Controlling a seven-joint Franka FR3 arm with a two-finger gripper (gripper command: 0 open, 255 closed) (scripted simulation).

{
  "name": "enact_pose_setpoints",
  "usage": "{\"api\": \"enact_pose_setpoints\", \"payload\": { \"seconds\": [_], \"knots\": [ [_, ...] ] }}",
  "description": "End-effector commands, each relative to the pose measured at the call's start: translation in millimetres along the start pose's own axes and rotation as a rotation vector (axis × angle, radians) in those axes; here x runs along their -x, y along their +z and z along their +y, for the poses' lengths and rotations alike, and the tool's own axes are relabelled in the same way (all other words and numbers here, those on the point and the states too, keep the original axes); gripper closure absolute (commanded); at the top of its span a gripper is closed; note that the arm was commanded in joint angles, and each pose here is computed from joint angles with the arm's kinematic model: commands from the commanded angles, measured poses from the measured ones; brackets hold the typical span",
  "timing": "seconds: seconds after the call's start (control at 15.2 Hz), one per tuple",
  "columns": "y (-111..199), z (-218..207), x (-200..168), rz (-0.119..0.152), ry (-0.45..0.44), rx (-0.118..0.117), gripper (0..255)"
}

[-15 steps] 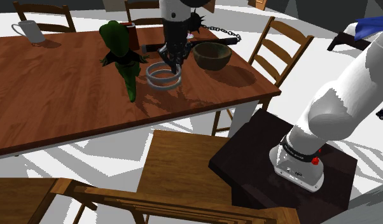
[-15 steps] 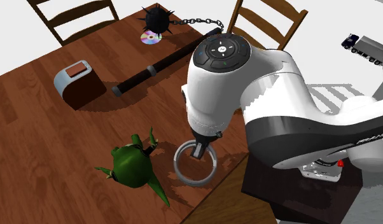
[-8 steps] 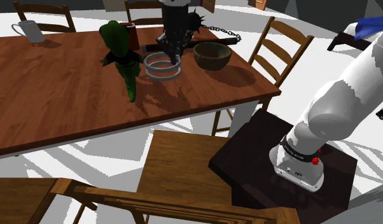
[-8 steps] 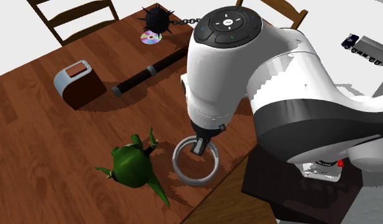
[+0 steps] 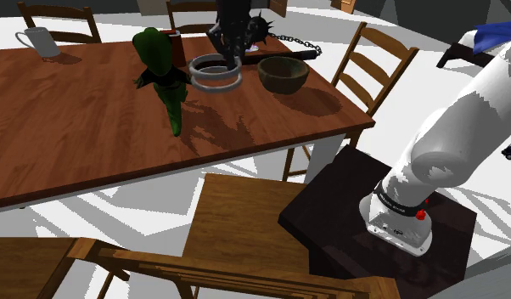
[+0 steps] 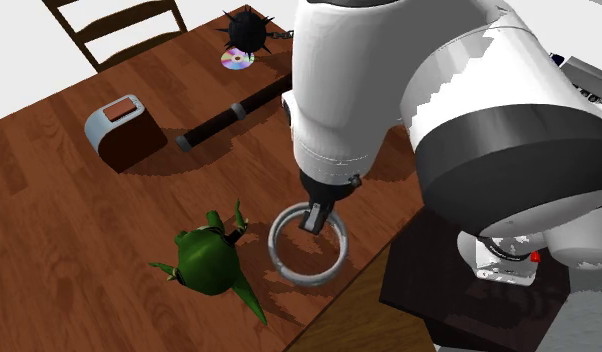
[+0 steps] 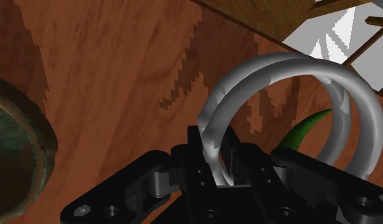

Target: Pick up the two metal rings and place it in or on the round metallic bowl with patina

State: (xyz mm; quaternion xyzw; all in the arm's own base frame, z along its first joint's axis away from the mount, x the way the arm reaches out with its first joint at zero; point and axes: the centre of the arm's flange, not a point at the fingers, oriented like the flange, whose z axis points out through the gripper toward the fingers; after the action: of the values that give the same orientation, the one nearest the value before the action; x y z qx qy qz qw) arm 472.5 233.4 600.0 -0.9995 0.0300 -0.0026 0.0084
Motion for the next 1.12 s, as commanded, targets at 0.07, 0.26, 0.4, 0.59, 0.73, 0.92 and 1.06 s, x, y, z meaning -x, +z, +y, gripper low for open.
{"api": "enact_pose_setpoints", "payload": {
  "seconds": [0.07,0.26,0.4,0.59,0.73,0.92,1.06],
  "knots": [
    [-4.9,25.0,-3.8,0.0,0.0,0.0,255],
    [-6.3,64.0,-10.5,0.0,0.0,0.0,255],
    [-7.2,90.0,-14.9,0.0,0.0,0.0,255],
    [-8.5,129.0,-21.6,0.0,0.0,0.0,255],
    [-9.4,155.0,-26.0,0.0,0.0,0.0,255],
    [-10.8,194.0,-32.7,0.0,0.0,0.0,255],
    [-11.7,220.1,-37.1,0.0,0.0,0.0,255]
  ]
}}
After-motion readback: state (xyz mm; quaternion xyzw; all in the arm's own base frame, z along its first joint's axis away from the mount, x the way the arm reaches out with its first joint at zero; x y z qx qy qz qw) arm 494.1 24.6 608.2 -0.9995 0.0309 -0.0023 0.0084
